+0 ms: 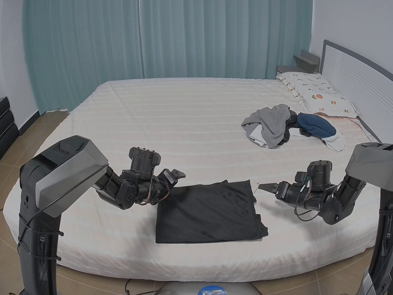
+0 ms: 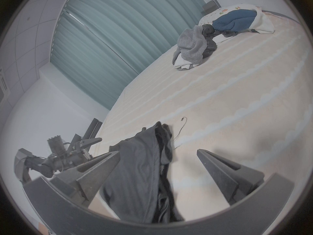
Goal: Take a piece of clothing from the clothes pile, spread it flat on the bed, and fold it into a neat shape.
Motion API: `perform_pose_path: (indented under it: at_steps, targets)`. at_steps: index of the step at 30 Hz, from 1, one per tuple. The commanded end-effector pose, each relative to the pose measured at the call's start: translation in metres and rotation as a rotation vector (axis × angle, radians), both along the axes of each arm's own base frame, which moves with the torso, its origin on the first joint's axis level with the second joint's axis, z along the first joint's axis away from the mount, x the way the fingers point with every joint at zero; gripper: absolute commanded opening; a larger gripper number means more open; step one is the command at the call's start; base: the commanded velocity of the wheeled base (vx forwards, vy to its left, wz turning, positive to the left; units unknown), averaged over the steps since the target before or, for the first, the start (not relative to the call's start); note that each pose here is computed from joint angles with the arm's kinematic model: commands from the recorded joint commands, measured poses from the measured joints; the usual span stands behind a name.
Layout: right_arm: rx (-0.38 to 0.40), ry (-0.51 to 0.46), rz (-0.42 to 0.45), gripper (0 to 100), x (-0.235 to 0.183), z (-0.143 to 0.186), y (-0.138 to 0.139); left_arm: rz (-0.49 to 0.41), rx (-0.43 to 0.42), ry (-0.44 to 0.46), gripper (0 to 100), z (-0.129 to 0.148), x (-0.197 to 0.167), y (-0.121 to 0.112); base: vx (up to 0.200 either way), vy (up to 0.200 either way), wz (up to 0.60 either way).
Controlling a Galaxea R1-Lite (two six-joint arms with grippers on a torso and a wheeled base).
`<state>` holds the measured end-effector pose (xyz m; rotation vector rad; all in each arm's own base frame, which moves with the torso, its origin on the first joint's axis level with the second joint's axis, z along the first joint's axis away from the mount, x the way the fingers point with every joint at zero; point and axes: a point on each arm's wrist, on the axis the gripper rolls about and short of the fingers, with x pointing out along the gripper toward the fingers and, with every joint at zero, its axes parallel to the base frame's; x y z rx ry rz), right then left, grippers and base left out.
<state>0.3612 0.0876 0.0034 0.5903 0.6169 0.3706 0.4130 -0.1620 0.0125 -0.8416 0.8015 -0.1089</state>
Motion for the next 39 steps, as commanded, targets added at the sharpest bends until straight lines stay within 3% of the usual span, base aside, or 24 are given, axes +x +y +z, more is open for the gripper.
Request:
perform_pose_path:
  at_steps: [1, 11, 18, 19, 39]
  targets:
    - [-0.041, 0.021, 0.004, 100, 0.020, -0.045, 0.038, 0.048, 0.031, 0.004, 100, -0.009, 0.005, 0.013, 0.000, 0.000, 0.00]
    - [0.030, -0.042, -0.024, 100, 0.050, -0.042, 0.051, 0.110, 0.028, -0.011, 100, 0.001, 0.012, 0.039, 0.000, 0.000, 0.00]
    - [0.069, -0.041, -0.029, 100, 0.057, -0.042, 0.054, 0.113, 0.033, -0.004, 100, -0.003, 0.013, 0.041, 0.000, 0.000, 0.00]
    - [0.074, -0.036, -0.032, 0, 0.058, -0.043, 0.054, 0.113, 0.033, -0.004, 100, -0.003, 0.013, 0.041, 0.000, 0.000, 0.00]
    - [0.118, -0.061, -0.113, 0, 0.076, -0.038, 0.033, 0.104, 0.050, 0.002, 100, -0.006, 0.014, 0.044, 0.000, 0.000, 0.00]
